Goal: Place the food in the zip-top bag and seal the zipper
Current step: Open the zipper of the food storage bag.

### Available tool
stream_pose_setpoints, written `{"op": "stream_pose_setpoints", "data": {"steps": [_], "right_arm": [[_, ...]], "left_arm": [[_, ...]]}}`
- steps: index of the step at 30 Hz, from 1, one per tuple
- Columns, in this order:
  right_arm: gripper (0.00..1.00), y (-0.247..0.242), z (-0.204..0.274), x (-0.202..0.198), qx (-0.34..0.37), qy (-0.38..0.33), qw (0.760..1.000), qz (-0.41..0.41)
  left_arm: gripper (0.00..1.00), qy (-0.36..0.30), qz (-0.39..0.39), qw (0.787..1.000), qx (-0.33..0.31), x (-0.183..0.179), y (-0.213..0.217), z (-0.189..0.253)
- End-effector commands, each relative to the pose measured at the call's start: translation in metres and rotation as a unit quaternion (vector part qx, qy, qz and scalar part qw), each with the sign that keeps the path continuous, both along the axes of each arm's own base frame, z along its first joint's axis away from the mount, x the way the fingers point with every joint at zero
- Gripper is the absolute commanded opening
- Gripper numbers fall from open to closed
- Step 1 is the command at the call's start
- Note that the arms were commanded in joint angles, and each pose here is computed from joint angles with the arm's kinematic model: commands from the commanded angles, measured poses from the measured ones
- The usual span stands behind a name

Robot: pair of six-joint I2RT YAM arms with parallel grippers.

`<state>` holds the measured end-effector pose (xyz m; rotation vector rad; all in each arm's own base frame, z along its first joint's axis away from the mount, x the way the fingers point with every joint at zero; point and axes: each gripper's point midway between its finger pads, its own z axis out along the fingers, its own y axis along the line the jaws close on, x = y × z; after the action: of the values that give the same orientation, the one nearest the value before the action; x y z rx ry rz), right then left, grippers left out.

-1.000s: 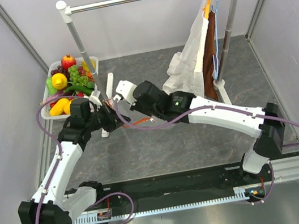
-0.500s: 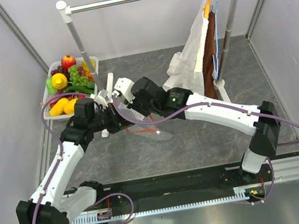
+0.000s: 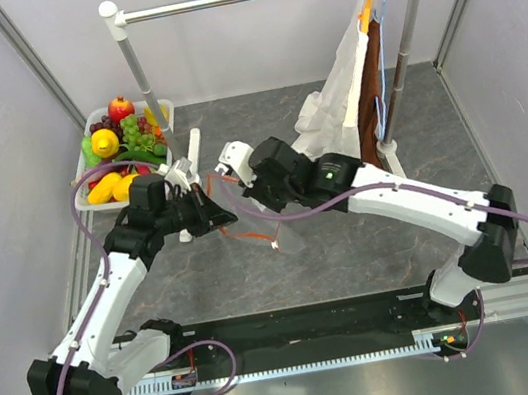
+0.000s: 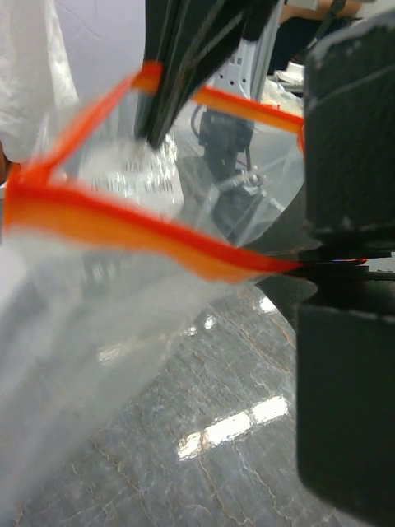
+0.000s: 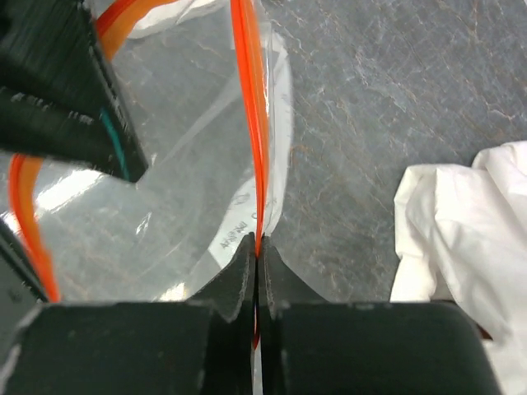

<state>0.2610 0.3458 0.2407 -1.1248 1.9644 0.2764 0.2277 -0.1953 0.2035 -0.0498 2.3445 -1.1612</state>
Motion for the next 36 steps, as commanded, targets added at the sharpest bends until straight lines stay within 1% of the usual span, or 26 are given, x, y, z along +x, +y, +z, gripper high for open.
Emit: {"op": "stream_pose_setpoints", "data": {"steps": [1,3,4,5,7,8,9,10,11,12,14,16,17,19,20,21,22,24,25,27,28,30,31,32,34,36], "right_arm": [[0.0,-0.02,0.03,-0.01,0.055,0.019,0.998,-0.021],[0.0,-0.031,0.037,-0.017,0.07,0.029,0.997,-0.026],[0.0,-0.036,0.04,-0.019,0.075,0.03,0.996,-0.03],[0.0,-0.04,0.041,-0.022,0.076,0.031,0.996,-0.031],[0.0,-0.051,0.04,-0.029,0.084,0.037,0.995,-0.042],[0.0,-0.059,0.036,-0.033,0.084,0.041,0.995,-0.047],[0.0,-0.062,0.033,-0.034,0.084,0.045,0.994,-0.052],[0.0,-0.066,0.03,-0.033,0.086,0.049,0.993,-0.07],[0.0,-0.069,0.024,-0.034,0.091,0.062,0.99,-0.09],[0.0,-0.069,0.022,-0.034,0.094,0.07,0.988,-0.099],[0.0,-0.064,0.019,-0.036,0.103,0.085,0.985,-0.108],[0.0,-0.054,0.021,-0.036,0.132,0.105,0.979,-0.118],[0.0,-0.048,0.019,-0.034,0.14,0.115,0.976,-0.124],[0.0,-0.037,0.021,-0.028,0.164,0.122,0.969,-0.138],[0.0,-0.033,0.016,-0.022,0.163,0.121,0.968,-0.147],[0.0,-0.031,0.014,-0.018,0.169,0.125,0.964,-0.161],[0.0,-0.025,0.007,-0.013,0.169,0.129,0.963,-0.166],[0.0,-0.019,0.006,-0.006,0.179,0.133,0.957,-0.186],[0.0,-0.015,0.0,-0.001,0.176,0.136,0.955,-0.195],[0.0,-0.011,0.003,0.008,0.183,0.134,0.951,-0.208],[0.0,-0.006,-0.002,0.012,0.18,0.138,0.951,-0.212],[0.0,-0.001,0.006,0.019,0.192,0.136,0.947,-0.217],[0.0,0.003,0.003,0.022,0.194,0.142,0.945,-0.224],[0.0,0.004,0.001,0.023,0.195,0.144,0.943,-0.226],[0.0,0.007,-0.004,0.026,0.194,0.148,0.941,-0.233],[0.0,0.009,-0.007,0.028,0.199,0.154,0.938,-0.24]], "left_arm": [[0.02,-0.07,-0.054,0.996,0.027,0.006,0.0,0.014],[0.02,-0.081,-0.055,0.993,0.06,0.013,0.006,0.005],[0.02,-0.1,-0.062,0.989,0.085,0.017,0.011,0.003],[0.02,-0.088,-0.062,0.988,0.107,0.019,0.015,-0.007],[0.02,-0.108,-0.06,0.981,0.148,0.03,0.025,-0.011],[0.05,-0.089,-0.068,0.98,0.164,0.032,0.027,-0.023],[0.07,-0.094,-0.08,0.976,0.181,0.035,0.03,-0.027],[0.08,-0.096,-0.086,0.973,0.189,0.04,0.03,-0.026],[0.08,-0.075,-0.094,0.971,0.205,0.041,0.033,-0.038],[0.08,-0.085,-0.109,0.967,0.215,0.046,0.033,-0.038],[0.08,-0.07,-0.142,0.963,0.216,0.041,0.029,-0.044],[0.1,-0.063,-0.171,0.961,0.21,0.038,0.022,-0.049],[0.15,-0.057,-0.183,0.961,0.199,0.033,0.018,-0.049],[0.24,-0.083,-0.207,0.956,0.192,0.031,0.015,-0.043],[0.4,-0.089,-0.212,0.956,0.184,0.029,0.013,-0.039],[0.48,-0.109,-0.216,0.954,0.177,0.027,0.012,-0.029],[0.65,-0.117,-0.217,0.954,0.169,0.025,0.012,-0.024],[0.74,-0.146,-0.215,0.952,0.159,0.024,0.013,-0.006],[0.79,-0.168,-0.2,0.952,0.158,0.026,0.02,0.008],[0.99,-0.206,-0.181,0.95,0.149,0.03,0.029,0.034],[1.0,-0.226,-0.149,0.951,0.151,0.037,0.045,0.049],[1.0,-0.256,-0.119,0.947,0.151,0.046,0.064,0.073],[1.0,-0.257,-0.081,0.95,0.159,0.055,0.09,0.079],[1.0,-0.273,-0.061,0.945,0.172,0.063,0.103,0.091],[1.0,-0.28,-0.025,0.94,0.196,0.075,0.134,0.096],[1.0,-0.31,-0.034,0.919,0.241,0.084,0.154,0.095]]}}
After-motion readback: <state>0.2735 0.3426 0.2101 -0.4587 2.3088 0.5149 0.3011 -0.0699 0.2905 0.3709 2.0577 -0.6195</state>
